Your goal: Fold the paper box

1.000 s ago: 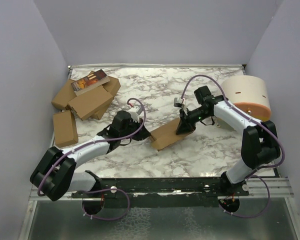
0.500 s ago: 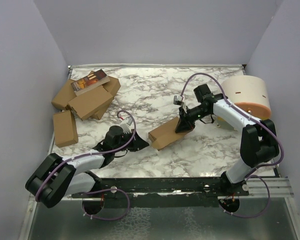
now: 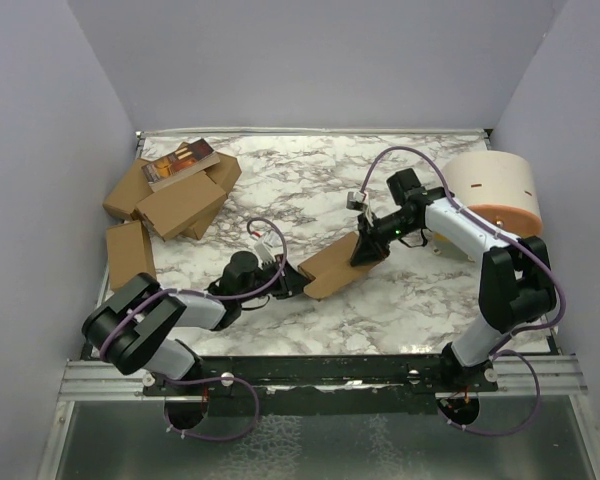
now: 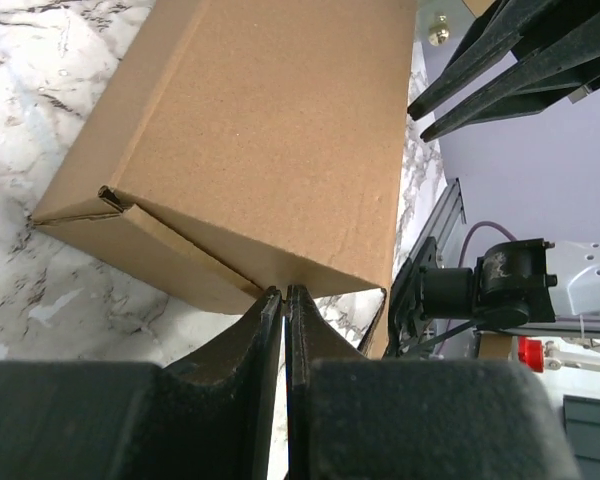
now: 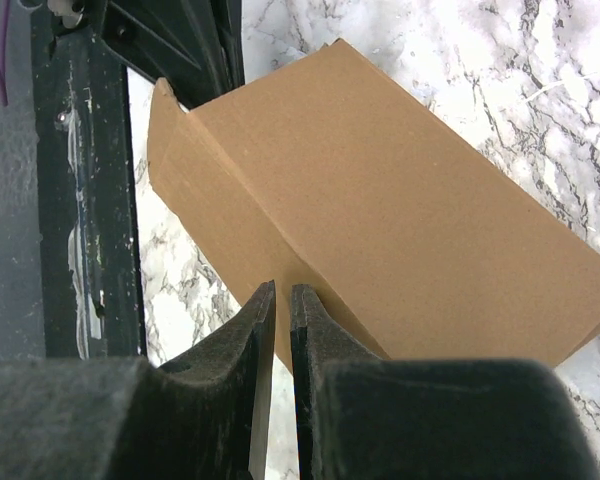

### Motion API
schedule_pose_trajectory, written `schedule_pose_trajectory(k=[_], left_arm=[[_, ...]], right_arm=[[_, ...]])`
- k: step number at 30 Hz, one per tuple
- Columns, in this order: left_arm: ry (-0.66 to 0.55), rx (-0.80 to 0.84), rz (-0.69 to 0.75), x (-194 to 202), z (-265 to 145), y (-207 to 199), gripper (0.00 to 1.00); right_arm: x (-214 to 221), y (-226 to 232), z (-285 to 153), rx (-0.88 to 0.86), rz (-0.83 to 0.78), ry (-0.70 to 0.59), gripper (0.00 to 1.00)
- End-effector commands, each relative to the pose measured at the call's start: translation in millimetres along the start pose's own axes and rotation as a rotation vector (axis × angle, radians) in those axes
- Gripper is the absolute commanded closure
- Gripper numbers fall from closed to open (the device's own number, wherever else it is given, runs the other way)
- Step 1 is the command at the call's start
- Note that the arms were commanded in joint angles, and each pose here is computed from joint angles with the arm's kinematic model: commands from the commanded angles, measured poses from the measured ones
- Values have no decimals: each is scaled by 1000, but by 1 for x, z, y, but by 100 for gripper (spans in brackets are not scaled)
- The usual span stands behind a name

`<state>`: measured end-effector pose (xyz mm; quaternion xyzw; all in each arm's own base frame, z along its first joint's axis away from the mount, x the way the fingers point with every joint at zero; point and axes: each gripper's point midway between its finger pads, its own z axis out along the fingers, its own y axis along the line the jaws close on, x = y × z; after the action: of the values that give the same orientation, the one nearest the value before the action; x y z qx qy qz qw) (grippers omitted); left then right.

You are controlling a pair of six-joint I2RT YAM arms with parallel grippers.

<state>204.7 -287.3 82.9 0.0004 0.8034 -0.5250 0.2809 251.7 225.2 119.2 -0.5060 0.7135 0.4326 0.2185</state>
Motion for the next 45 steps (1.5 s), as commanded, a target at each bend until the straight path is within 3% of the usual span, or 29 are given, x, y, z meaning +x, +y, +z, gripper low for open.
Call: schedule_pose_trajectory(k=[1, 12, 21, 34, 45], left_arm=[[-37, 85, 11, -10, 12, -20, 90], [-51, 42, 25, -10, 7, -11, 87], [-49, 39, 24, -9, 7, -9, 87], [-58, 41, 12, -9, 11, -7, 87], [-103, 96, -4, -21, 22, -16, 90]], right_arm=[[-7, -4, 3, -3, -19, -13, 87], [-6, -1, 5, -20, -21, -13, 86], [-63, 29, -11, -148, -90, -146, 78], [-26, -5, 34, -70, 7, 35, 77], [-5, -1, 45, -77, 30, 85, 78]])
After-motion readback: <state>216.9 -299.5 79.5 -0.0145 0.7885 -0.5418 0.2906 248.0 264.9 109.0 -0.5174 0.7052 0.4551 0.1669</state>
